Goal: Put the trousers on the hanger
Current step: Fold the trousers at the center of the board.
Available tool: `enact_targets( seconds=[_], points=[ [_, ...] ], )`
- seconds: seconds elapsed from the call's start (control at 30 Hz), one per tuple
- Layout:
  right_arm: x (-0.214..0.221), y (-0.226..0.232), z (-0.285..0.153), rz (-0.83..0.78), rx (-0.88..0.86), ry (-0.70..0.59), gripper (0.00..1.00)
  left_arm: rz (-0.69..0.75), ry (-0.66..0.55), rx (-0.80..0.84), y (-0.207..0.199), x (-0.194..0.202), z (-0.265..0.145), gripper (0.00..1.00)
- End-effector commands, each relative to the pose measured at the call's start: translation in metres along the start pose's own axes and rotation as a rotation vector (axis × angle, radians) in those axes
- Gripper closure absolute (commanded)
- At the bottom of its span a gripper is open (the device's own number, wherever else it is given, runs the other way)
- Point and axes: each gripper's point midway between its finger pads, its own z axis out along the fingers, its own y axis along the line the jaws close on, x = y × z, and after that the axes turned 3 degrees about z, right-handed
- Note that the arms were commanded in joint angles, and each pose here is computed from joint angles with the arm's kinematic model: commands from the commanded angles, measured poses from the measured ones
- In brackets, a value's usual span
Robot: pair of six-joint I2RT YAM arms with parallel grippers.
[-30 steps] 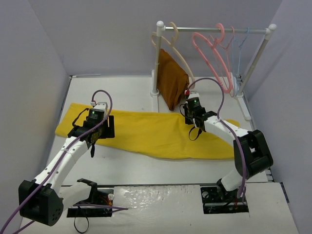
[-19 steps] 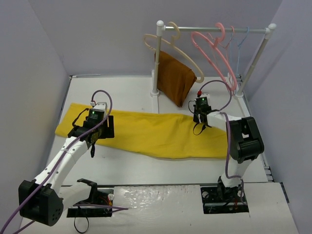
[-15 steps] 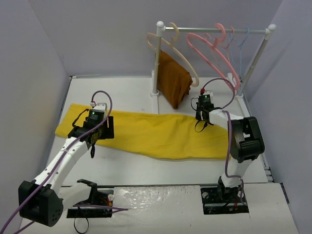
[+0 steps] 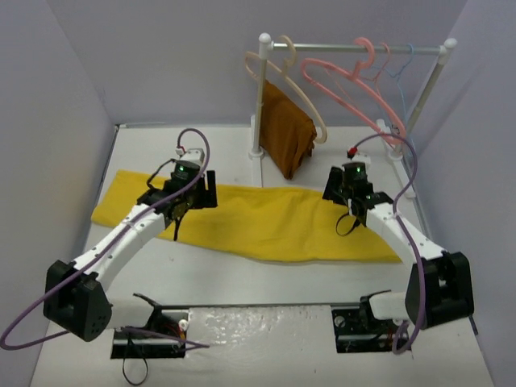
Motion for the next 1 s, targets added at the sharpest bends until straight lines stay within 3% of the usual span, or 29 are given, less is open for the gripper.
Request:
enact_targets(
  seconds=[0.0,0.13,0.3,0.43,0.73,0.97],
  points=[
    [0.028,-0.007,-0.012,0.106,-0.001,0.065,0.45,-0.099,-0.122,0.154,-0.071,-0.043,0.039,0.36],
    [0.057,-0.021,-0.007,0.134,0.037,0.141,0.44,-0.101,-0.093,0.172,-0.102,-0.039,0.085,0.36],
    [0.084,-0.052,-0.002,0.194,0.137,0.212,0.43,-0.084,-0.021,0.136,-0.109,-0.022,0.136,0.37],
    [0.099,-0.085,0.003,0.271,0.225,0.268,0.4,-0.063,0.016,0.034,-0.085,-0.017,0.166,0.37],
    [0.137,-0.141,0.018,0.444,0.376,0.432,0.39,-0.168,0.094,-0.111,-0.028,-0.007,0.201,0.37],
    [0.109,-0.176,0.01,0.537,0.448,0.328,0.4,-0.253,0.095,-0.159,0.005,-0.01,0.199,0.37]
  ],
)
